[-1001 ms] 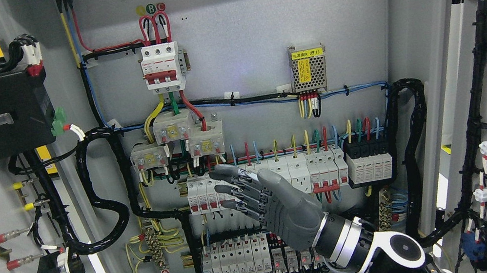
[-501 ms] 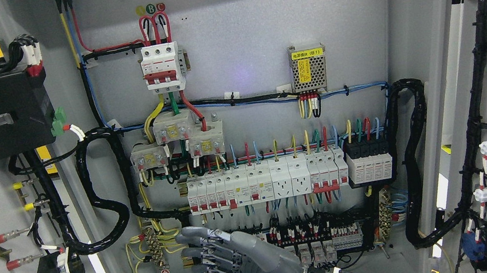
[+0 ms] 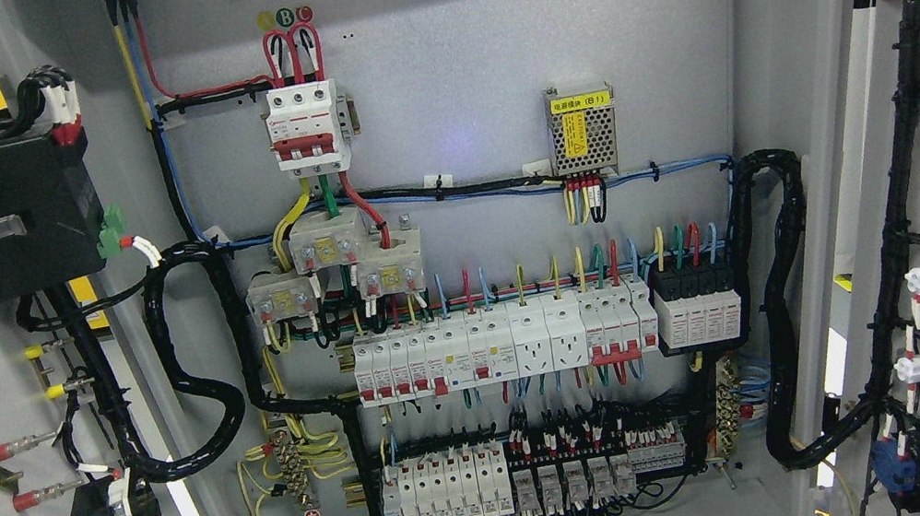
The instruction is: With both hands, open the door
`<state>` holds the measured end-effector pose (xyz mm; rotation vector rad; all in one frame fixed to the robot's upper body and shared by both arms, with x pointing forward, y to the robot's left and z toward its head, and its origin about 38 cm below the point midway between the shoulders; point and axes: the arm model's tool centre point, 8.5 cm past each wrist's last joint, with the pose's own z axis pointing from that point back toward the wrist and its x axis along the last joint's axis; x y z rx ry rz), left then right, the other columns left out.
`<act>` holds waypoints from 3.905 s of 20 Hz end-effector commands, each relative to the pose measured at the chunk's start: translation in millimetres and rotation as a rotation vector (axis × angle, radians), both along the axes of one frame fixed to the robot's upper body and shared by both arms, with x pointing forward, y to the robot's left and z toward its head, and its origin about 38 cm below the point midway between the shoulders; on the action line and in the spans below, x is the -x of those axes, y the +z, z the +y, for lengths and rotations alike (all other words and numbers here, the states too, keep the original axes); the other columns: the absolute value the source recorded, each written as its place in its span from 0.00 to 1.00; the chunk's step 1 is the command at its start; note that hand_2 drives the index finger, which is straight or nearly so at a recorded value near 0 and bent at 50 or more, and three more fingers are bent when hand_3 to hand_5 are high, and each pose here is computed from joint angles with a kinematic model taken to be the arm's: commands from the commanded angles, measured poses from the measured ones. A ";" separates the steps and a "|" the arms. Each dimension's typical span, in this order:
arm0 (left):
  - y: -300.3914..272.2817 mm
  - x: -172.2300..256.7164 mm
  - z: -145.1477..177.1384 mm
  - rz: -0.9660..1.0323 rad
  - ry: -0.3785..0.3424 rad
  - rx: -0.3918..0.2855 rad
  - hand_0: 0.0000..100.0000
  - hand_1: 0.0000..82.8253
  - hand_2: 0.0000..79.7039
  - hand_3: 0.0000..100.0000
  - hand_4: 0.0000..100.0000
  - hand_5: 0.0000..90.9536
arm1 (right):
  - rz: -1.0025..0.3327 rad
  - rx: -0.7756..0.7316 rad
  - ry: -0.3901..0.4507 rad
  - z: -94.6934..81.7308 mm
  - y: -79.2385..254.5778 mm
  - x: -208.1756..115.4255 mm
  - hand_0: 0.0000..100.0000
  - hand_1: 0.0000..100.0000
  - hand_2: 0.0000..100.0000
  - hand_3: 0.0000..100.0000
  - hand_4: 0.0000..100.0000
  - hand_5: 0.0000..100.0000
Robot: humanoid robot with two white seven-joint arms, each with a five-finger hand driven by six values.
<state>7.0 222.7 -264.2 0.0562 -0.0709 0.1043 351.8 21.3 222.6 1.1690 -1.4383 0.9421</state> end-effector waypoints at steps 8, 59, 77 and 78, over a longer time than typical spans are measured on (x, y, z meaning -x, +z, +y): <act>0.5 -24.0 -1.0 -0.047 -0.003 0.002 0.00 0.00 0.00 0.01 0.00 0.00 | 0.007 0.000 0.138 63.8 -1.6 39.2 0.21 0.13 0.00 0.00 0.00 0.00; 42.1 -169.3 -41.3 -0.530 -0.045 0.127 0.00 0.00 0.00 0.01 0.00 0.00 | -0.043 -0.008 -0.349 -75.7 -31.5 13.3 0.21 0.14 0.00 0.00 0.00 0.00; 290.0 -240.8 -117.8 -1.360 -0.444 0.415 0.00 0.00 0.00 0.01 0.00 0.00 | -0.130 0.010 -0.709 -237.2 -87.4 91.1 0.21 0.15 0.00 0.00 0.00 0.00; 294.5 -241.4 -114.9 -1.373 -0.452 0.412 0.00 0.00 0.00 0.01 0.00 0.00 | -0.133 0.018 -0.724 -245.1 -92.2 99.7 0.21 0.15 0.00 0.00 0.00 0.00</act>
